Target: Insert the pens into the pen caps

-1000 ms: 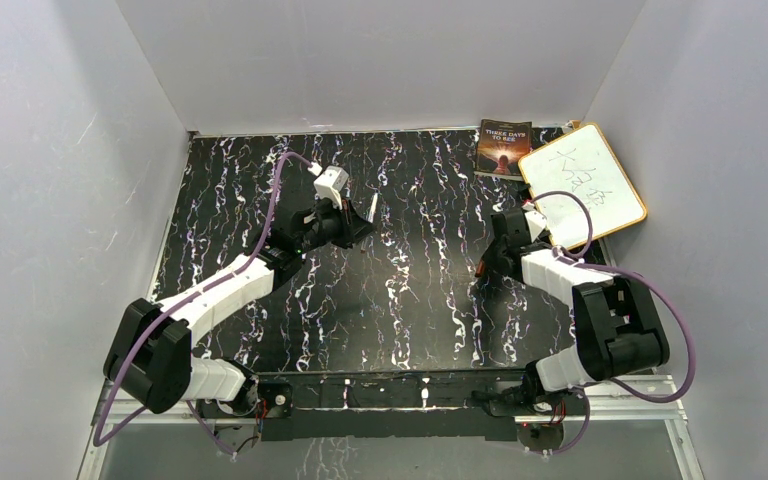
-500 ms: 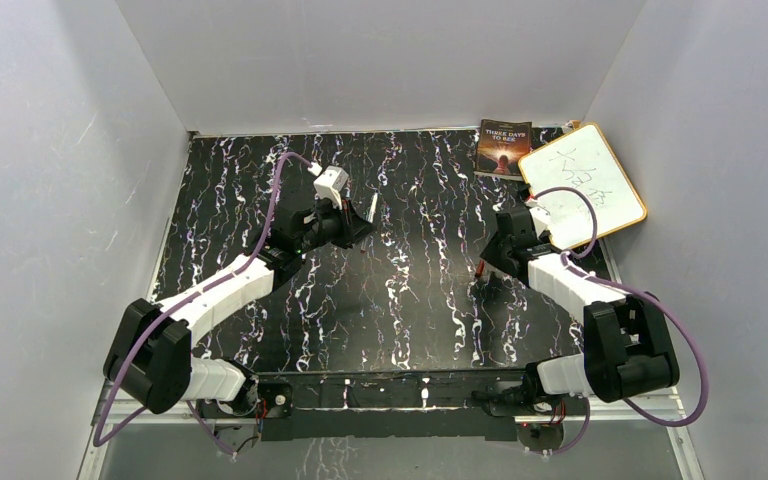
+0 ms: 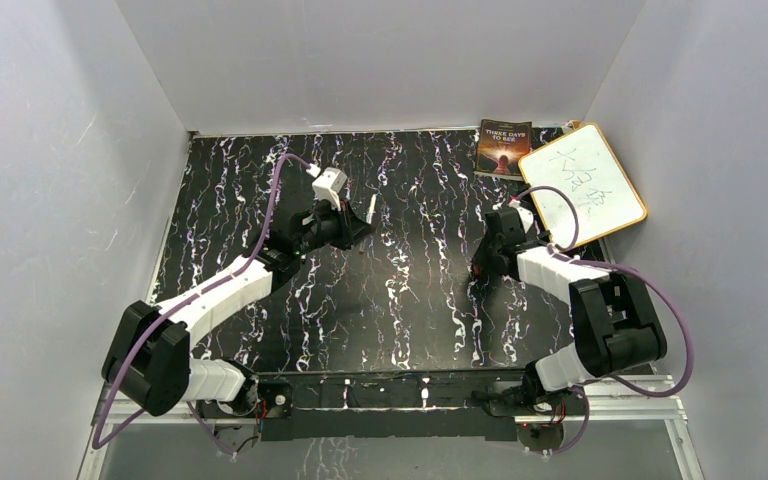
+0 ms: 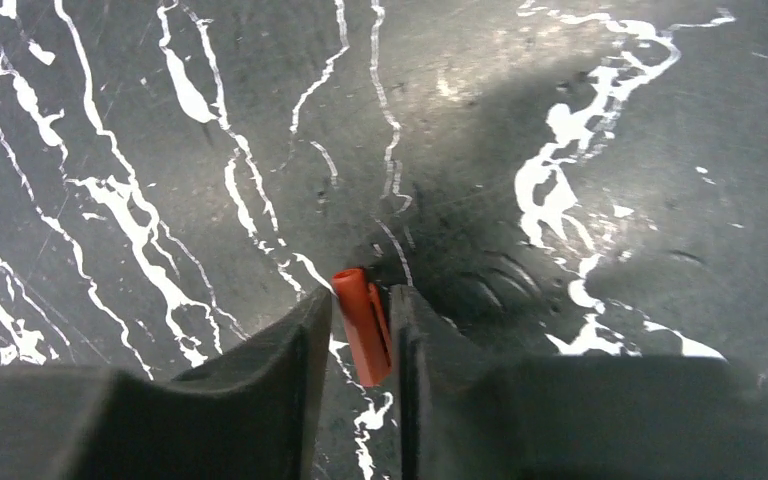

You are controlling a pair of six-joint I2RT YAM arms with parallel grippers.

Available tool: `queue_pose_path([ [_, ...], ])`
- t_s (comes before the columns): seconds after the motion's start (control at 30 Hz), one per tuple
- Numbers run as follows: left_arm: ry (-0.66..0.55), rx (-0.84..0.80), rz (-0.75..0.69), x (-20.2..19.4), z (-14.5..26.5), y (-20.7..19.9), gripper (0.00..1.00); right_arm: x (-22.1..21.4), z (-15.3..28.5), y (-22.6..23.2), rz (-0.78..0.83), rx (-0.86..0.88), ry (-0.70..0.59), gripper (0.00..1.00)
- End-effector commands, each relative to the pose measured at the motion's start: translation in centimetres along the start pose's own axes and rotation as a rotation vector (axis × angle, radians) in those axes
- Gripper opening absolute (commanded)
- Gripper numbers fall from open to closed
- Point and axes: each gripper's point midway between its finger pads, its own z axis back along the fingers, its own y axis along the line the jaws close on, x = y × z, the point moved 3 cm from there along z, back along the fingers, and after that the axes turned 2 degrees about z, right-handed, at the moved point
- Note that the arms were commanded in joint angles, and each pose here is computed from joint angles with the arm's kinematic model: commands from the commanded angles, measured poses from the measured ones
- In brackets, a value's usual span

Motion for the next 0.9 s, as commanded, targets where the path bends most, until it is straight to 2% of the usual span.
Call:
queue_pose_path([
  [0.0, -0.04, -0.007, -0.023, 1.1, 0.9, -0.4, 0.0, -0.1, -0.7, 1.3, 0.049, 0.026, 0.006, 0.2],
  [0.1, -0.041, -0.006, -0.026, 1.1, 1.0, -0.4, 0.0, -0.4, -0.8, 2.3, 0.084, 0.048, 0.012, 0.06],
  [0.17, -0.042, -0.003, -0.026, 1.1, 1.0, -0.3, 0.0, -0.7, -0.6, 3.3, 0.135, 0.065, 0.008, 0.01],
  [0.53, -0.044, -0.005, -0.027, 1.3, 1.0, -0.4, 0.0, -3.1, 1.1, 9.5, 0.607, 0.189, -0.035, 0.0],
  [0.57, -0.043, -0.005, -0.026, 1.3, 1.0, -0.3, 0.0, -3.2, 1.4, 9.9, 0.639, 0.187, -0.054, 0.02],
  [0.6, -0.042, -0.005, -0.024, 1.2, 1.0, -0.3, 0.0, -3.2, 1.7, 10.3, 0.66, 0.186, -0.076, 0.11],
  [0.67, -0.04, -0.007, -0.022, 1.2, 1.0, -0.4, 0.0, -2.8, 2.4, 10.9, 0.649, 0.192, -0.113, 0.39],
  [0.7, -0.04, -0.007, -0.022, 1.2, 1.0, -0.4, 0.0, -2.5, 2.8, 11.3, 0.634, 0.208, -0.127, 0.5],
  [0.77, -0.042, -0.007, -0.022, 1.3, 1.0, -0.4, 0.0, -2.1, 3.6, 12.1, 0.599, 0.258, -0.153, 0.57],
  [0.87, -0.04, -0.007, -0.022, 1.2, 1.0, -0.4, 0.0, -2.2, 4.6, 13.0, 0.571, 0.314, -0.172, 0.58],
])
